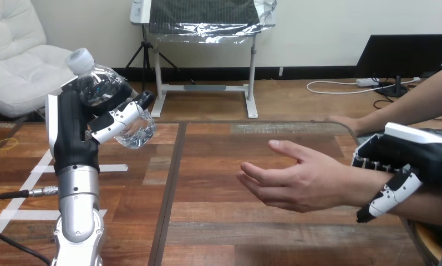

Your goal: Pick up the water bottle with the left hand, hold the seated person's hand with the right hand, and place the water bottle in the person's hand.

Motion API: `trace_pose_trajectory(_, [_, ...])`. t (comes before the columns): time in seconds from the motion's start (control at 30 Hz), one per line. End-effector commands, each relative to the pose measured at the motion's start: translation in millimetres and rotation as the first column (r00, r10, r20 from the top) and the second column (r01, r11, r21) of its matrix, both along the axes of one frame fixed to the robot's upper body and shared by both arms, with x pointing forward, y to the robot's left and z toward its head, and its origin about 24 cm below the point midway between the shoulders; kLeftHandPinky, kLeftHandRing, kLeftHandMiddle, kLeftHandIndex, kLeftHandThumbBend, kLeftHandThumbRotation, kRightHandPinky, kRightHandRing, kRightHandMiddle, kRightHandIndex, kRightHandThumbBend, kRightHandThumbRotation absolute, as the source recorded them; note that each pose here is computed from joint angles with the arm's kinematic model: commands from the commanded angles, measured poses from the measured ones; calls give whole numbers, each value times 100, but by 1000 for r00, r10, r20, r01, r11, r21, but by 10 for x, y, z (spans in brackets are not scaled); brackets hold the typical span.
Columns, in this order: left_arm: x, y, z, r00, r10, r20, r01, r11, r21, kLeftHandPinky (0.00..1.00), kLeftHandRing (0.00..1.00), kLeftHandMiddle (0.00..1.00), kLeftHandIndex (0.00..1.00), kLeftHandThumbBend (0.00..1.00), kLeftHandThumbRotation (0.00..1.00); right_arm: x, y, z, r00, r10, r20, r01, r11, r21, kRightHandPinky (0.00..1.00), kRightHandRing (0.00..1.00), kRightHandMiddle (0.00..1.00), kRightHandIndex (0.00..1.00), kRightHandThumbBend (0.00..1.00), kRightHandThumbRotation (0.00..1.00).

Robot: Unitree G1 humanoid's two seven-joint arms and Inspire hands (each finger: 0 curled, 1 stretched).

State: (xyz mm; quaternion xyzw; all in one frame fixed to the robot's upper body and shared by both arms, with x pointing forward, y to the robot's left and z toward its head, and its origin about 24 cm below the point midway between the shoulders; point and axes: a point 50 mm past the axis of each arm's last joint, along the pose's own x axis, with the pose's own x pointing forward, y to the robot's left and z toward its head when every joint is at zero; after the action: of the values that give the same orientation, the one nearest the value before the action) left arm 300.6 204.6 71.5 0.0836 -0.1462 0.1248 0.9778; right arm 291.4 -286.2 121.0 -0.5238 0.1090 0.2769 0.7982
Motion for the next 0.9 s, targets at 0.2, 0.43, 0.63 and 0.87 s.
trace_pose_trajectory(0.2, [127, -89, 391, 987, -29, 160, 26, 999, 20, 26, 30, 36, 41, 57, 0, -15, -29, 68, 998, -21, 56, 22, 1000, -14, 28, 35, 43, 50, 97, 2])
trace_pose_trajectory(0.43, [124, -93, 386, 987, -30, 158, 27, 999, 16, 26, 30, 36, 41, 57, 0, -18, -3, 23, 998, -4, 57, 6, 1000, -26, 28, 36, 44, 52, 100, 3])
trace_pose_trajectory(0.63, [120, -96, 383, 987, -31, 159, 30, 1000, 7, 26, 30, 36, 41, 57, 0, -28, 23, -40, 999, 11, 46, -10, 1000, -10, 38, 45, 52, 57, 100, 5])
trace_pose_trajectory(0.87, [117, -94, 377, 987, -29, 157, 29, 1000, 7, 25, 30, 36, 40, 57, 0, -44, 48, -99, 998, 37, 48, -37, 999, -7, 51, 59, 64, 65, 100, 7])
